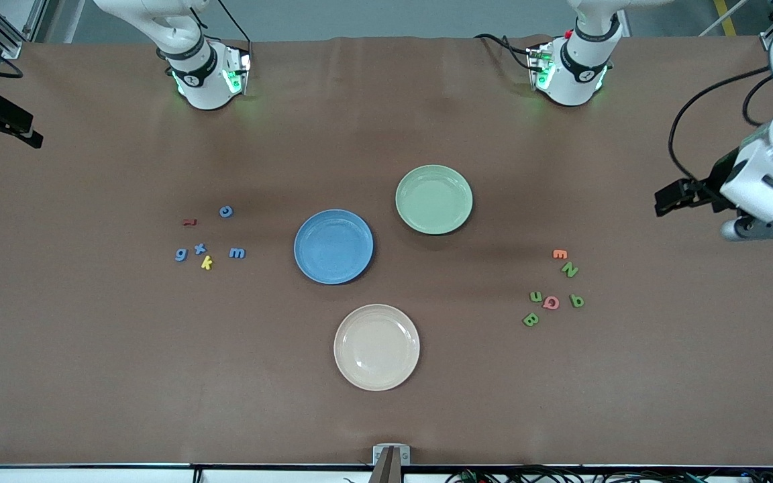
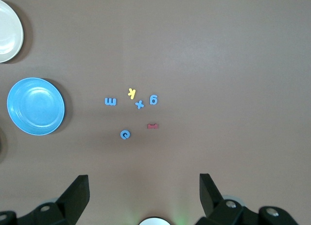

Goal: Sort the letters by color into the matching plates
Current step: 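Lower the left gripper to green Z while the right gripper reaches blue 6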

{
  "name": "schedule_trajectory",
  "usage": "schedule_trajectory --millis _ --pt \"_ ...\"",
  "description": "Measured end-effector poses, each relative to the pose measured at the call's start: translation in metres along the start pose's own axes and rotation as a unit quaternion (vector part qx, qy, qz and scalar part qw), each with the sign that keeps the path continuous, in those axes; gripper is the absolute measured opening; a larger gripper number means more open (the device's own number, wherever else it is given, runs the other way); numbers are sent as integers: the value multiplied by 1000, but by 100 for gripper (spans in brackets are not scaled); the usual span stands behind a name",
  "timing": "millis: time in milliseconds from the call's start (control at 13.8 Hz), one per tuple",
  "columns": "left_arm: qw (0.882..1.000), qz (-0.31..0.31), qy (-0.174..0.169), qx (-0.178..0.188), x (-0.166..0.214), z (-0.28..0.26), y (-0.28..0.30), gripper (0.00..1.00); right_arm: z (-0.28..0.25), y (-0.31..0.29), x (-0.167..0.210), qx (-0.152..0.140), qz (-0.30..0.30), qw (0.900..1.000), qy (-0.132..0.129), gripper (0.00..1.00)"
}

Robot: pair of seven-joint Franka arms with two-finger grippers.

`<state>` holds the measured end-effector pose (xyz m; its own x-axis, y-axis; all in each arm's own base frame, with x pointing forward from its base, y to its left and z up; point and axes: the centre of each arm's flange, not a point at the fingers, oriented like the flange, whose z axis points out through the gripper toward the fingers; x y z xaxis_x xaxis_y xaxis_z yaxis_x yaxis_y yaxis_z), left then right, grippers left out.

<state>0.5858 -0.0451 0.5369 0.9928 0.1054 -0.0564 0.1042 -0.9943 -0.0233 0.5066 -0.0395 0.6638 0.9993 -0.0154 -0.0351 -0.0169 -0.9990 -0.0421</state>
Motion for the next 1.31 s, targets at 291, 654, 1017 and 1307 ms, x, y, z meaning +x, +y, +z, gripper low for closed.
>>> schedule_trajectory --millis 291,654,1017,1307 --pt "998 -61 8 -3 2 58 3 100 20 28 15 1 26 1000 -6 100" --pt "992 -123 28 -11 -7 131 5 100 127 63 85 -2 21 999 -44 100" --pt "979 -198 33 -23 -12 206 7 99 225 80 124 -7 28 998 -49 100" --pt "971 -237 18 -30 -5 273 10 95 295 69 123 -9 19 999 -27 85"
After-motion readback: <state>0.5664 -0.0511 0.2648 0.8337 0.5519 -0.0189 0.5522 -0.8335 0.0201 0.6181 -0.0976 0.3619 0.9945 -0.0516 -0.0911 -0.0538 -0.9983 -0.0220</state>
